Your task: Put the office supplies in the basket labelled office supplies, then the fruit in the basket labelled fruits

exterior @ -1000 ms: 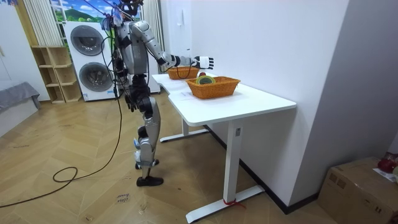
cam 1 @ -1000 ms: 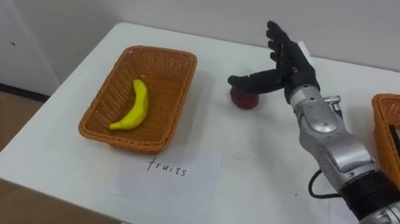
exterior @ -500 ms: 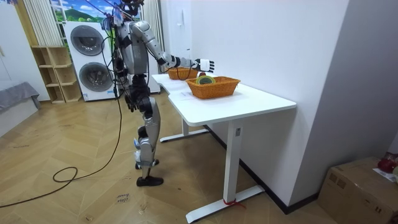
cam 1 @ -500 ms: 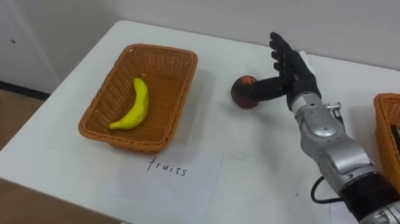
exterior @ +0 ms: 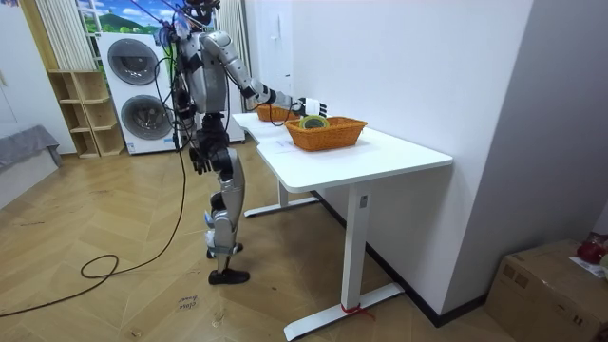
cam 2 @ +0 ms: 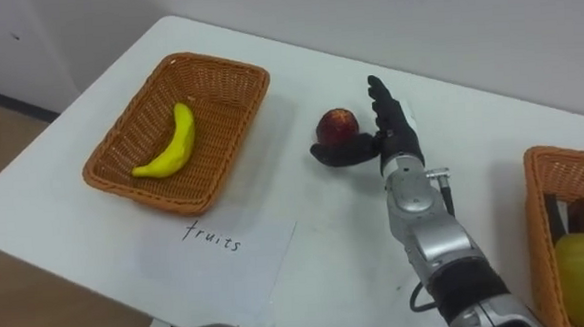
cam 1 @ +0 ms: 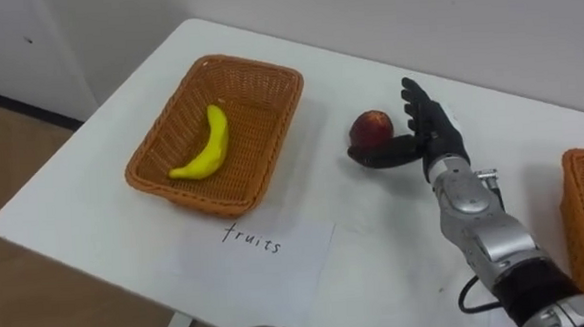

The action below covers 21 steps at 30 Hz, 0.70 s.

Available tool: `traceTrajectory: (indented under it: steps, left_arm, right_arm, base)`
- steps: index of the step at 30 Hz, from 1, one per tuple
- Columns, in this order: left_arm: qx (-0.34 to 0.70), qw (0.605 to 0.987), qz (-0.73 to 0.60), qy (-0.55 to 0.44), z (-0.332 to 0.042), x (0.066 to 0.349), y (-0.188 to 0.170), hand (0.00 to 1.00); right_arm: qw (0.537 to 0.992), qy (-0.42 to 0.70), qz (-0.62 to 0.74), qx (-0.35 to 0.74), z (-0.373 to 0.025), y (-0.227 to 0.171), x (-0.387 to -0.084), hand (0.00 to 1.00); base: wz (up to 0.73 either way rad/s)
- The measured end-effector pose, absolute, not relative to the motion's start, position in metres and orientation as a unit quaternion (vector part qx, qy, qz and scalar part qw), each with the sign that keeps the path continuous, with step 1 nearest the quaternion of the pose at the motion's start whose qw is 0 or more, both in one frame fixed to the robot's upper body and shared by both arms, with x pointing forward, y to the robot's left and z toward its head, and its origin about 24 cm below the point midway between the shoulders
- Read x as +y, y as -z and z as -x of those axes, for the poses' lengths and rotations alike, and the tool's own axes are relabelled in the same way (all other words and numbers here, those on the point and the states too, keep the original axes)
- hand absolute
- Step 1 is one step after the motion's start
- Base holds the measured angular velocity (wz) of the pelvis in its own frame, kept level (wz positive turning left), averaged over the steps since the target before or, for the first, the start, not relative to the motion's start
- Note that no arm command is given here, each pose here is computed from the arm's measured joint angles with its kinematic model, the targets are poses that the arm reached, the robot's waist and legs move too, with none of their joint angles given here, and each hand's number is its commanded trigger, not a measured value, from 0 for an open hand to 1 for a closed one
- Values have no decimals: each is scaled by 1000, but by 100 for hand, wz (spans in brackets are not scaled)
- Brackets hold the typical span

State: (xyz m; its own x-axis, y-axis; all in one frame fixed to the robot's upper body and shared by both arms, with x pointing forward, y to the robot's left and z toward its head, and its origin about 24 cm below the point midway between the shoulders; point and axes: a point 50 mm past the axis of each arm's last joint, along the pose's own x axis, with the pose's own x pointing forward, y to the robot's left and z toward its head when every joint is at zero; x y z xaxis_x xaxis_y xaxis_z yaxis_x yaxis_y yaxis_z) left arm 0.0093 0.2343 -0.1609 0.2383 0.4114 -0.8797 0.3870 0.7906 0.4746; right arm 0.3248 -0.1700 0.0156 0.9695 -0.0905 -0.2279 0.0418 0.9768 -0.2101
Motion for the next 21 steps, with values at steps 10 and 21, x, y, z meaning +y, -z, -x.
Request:
traceTrajectory:
  steps: [10, 21]
  left_arm:
    - [605, 726, -327, -8, -22, 234, 161, 0]
    - [601, 727, -333, -4, -26, 234, 161, 0]
  right_arm:
    - [987, 41, 106, 110, -326, -16, -168, 0]
    - [983, 31, 148, 105, -326, -16, -164, 0]
  base:
    - [0]
    - [-1]
